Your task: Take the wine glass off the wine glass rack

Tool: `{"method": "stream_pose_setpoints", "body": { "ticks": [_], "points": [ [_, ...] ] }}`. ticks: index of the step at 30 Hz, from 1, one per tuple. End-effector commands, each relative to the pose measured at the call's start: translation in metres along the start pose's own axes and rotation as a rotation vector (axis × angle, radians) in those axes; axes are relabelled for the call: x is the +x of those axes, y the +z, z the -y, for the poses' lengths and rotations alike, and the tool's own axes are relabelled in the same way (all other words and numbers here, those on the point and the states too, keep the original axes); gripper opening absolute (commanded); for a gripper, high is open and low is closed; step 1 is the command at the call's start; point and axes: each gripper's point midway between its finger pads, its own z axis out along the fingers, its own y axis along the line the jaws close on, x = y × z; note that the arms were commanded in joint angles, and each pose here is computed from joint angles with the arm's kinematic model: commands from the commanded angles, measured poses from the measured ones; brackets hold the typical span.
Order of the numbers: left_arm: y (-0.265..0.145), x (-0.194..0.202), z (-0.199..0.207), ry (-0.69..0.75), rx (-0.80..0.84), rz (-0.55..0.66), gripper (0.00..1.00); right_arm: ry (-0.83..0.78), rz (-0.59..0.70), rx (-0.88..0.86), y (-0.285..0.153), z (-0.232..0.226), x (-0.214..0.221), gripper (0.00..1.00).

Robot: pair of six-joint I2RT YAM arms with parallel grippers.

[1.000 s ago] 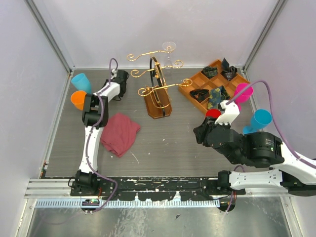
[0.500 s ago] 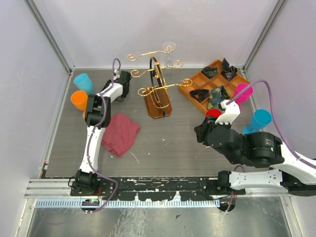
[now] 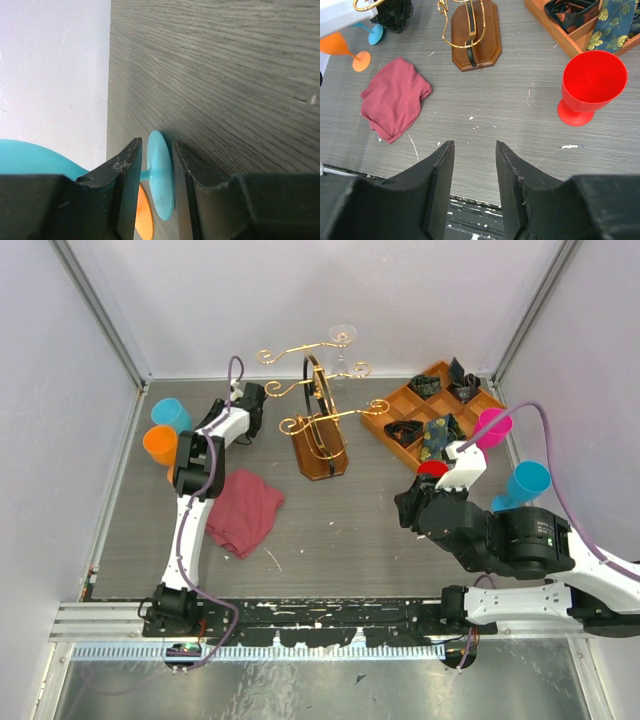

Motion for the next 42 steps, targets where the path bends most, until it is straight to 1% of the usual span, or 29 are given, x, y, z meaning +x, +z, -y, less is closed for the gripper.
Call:
{"method": "stream_pose_setpoints", "body": {
  "ticks": [1,5,9,16,20,25,30,32,36,39,40,42],
  "points": [
    [0.005,0.006,0.031,-0.007,0.061,-0.009,0.40,0.020,0.046,-0.001,0.000,-0.005,-0.014,0.45],
    [0.003,0.001,0.031,-0.017,0.082,-0.001,0.43,0.014,0.043,-0.002,0.001,-0.007,-0.013,0.45],
    [0.001,-0.003,0.031,-0.028,0.101,0.005,0.49,0.012,0.041,-0.002,0.002,-0.007,-0.012,0.44],
    [-0.014,-0.016,0.043,-0.072,0.264,0.028,0.56,0.005,0.033,-0.003,0.004,-0.010,-0.008,0.45],
    [-0.025,-0.030,0.042,-0.112,0.344,0.054,0.62,0.003,0.028,-0.004,0.005,-0.011,-0.006,0.45],
    [-0.042,-0.057,0.033,-0.197,0.451,0.106,0.71,0.004,0.029,-0.003,0.006,-0.012,-0.007,0.45],
    [-0.048,-0.074,0.019,-0.294,0.543,0.110,0.77,-0.008,0.025,0.009,0.010,-0.014,-0.003,0.45],
    [-0.050,-0.079,0.009,-0.336,0.574,0.106,0.78,-0.012,0.023,0.018,0.012,-0.016,-0.001,0.46],
    [-0.054,-0.094,-0.016,-0.401,0.599,0.132,0.83,0.001,0.028,0.053,0.019,-0.023,-0.010,0.48],
    [-0.048,-0.097,-0.029,-0.503,0.654,0.097,0.84,-0.004,0.001,0.074,0.029,-0.026,-0.016,0.48],
    [-0.043,-0.094,-0.033,-0.543,0.673,0.066,0.84,-0.002,-0.025,0.069,0.033,-0.028,-0.014,0.48],
    [-0.045,-0.097,-0.038,-0.588,0.734,0.054,0.82,0.007,-0.058,0.070,0.044,-0.030,-0.012,0.48]
  ]
}}
